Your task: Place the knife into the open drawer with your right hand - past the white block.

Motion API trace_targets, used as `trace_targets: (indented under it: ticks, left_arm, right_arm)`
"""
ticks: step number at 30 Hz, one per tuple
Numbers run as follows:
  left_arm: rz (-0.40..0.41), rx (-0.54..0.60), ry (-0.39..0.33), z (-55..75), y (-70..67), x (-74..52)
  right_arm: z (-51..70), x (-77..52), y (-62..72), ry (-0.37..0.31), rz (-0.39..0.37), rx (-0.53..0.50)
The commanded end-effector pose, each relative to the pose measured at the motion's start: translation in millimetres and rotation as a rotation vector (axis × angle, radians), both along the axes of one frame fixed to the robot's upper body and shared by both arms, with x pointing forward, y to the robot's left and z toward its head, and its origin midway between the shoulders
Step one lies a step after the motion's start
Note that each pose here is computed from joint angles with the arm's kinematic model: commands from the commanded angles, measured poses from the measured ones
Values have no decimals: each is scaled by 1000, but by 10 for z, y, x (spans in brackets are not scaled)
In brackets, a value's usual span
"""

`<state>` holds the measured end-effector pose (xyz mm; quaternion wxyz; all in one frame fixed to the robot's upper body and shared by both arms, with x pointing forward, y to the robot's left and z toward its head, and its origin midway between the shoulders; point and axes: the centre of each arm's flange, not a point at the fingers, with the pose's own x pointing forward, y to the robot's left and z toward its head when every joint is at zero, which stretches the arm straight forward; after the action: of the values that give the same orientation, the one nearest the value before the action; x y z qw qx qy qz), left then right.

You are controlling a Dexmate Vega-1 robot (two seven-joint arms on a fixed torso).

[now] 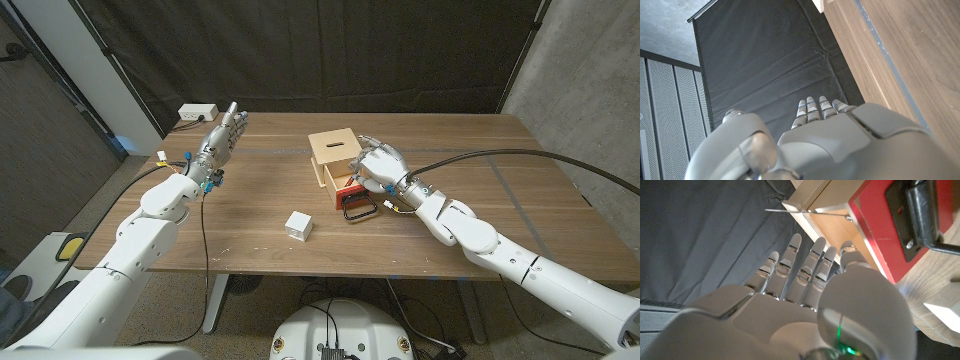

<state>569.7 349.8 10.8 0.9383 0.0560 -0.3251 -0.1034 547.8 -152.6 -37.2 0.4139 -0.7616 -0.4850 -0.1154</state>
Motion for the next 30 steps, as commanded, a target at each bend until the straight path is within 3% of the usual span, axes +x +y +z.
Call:
trace_targets:
  ticks: [1, 18, 30]
  left_arm:
    - [-4, -5, -8, -29, 10, -21]
    - [-16, -3, -16, -43, 2, -12]
    - [-34, -7, -36, -36, -9, -41]
  right_arm:
    - [64, -134, 25, -22, 27, 38]
    - [226, -319, -5, -23, 89, 211]
    - [343, -413, -42, 0, 174, 449]
